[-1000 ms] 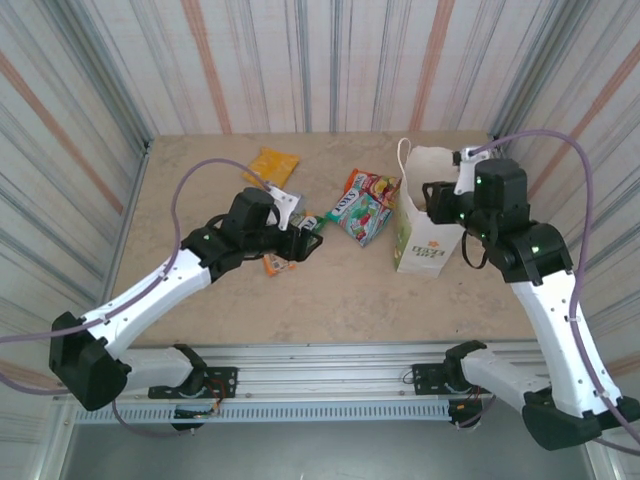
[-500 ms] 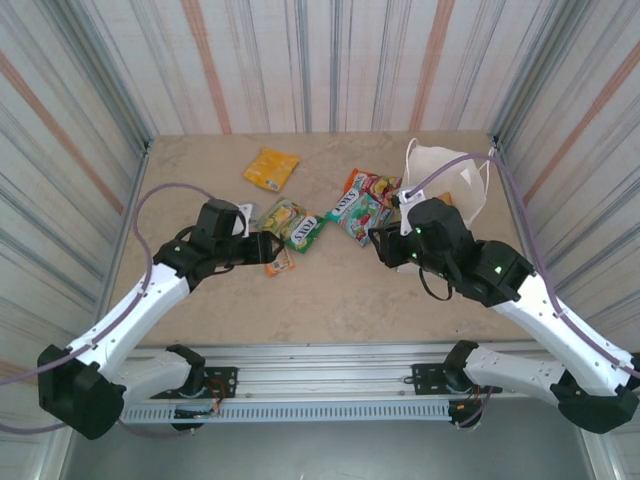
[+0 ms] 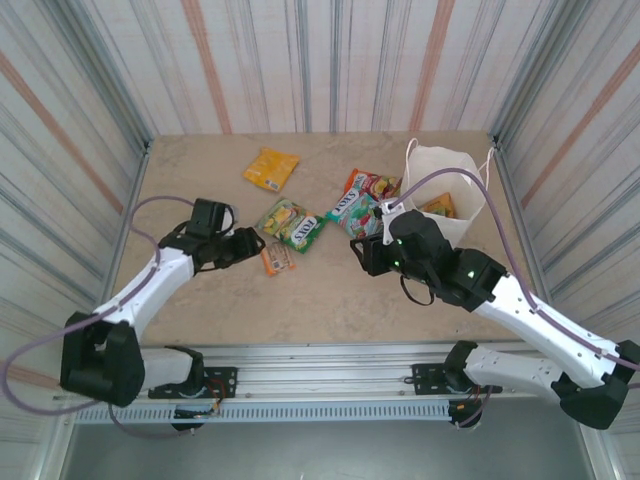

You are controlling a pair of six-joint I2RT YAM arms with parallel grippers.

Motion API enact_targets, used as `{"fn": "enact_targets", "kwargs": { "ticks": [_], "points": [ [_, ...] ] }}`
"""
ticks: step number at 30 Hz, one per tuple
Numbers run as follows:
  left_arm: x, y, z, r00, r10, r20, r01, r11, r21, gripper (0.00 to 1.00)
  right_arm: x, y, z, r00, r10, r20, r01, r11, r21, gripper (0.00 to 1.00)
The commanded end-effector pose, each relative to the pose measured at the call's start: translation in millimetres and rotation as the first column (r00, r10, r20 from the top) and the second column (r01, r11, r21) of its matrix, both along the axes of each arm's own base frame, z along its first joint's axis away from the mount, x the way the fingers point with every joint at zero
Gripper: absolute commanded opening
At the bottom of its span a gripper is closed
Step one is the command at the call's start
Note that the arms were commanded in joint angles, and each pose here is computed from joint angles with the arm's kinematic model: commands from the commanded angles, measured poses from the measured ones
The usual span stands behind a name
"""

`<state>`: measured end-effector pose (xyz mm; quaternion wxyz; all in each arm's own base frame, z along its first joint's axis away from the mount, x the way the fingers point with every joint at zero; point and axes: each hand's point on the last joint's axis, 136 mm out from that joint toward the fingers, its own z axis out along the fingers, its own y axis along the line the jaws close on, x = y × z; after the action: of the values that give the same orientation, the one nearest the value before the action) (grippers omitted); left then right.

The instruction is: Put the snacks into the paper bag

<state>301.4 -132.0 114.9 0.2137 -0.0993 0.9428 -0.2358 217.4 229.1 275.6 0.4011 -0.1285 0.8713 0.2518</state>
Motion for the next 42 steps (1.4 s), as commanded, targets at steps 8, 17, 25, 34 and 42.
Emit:
{"fn": "enact_targets", "kwargs": {
  "ticks": [8, 17, 25, 34, 42],
  "points": [
    [72.2, 0.6, -15.9, 0.998, 0.070, -0.002, -0.070, 0.996, -0.051, 0.70, 5.8, 13.1, -4.1, 1.000, 0.012, -0.002, -0.012, 1.000, 0.010, 0.48],
    [103.3, -4.3, -43.7, 0.998, 0.059, -0.038, -0.063, 0.992, -0.113, 0.64, 8.2, 16.9, -1.6, 1.000, 0.016, 0.010, -0.017, 1.000, 0.023, 0.48],
    [116.5, -12.1, -68.4, 0.996, 0.048, -0.071, -0.058, 0.987, -0.148, 0.60, 8.5, 22.5, 4.5, 0.998, 0.046, 0.041, -0.048, 0.998, 0.039, 0.48],
    [126.1, -19.9, -89.3, 0.997, 0.036, -0.072, -0.049, 0.981, -0.189, 0.50, 8.1, 25.2, 10.9, 0.995, 0.067, 0.075, -0.071, 0.996, 0.057, 0.49],
    [133.0, -24.4, -77.9, 0.999, 0.014, -0.035, -0.021, 0.978, -0.208, 0.07, 7.8, 21.4, 12.9, 0.995, 0.055, 0.088, -0.061, 0.996, 0.062, 0.49]
  ]
}}
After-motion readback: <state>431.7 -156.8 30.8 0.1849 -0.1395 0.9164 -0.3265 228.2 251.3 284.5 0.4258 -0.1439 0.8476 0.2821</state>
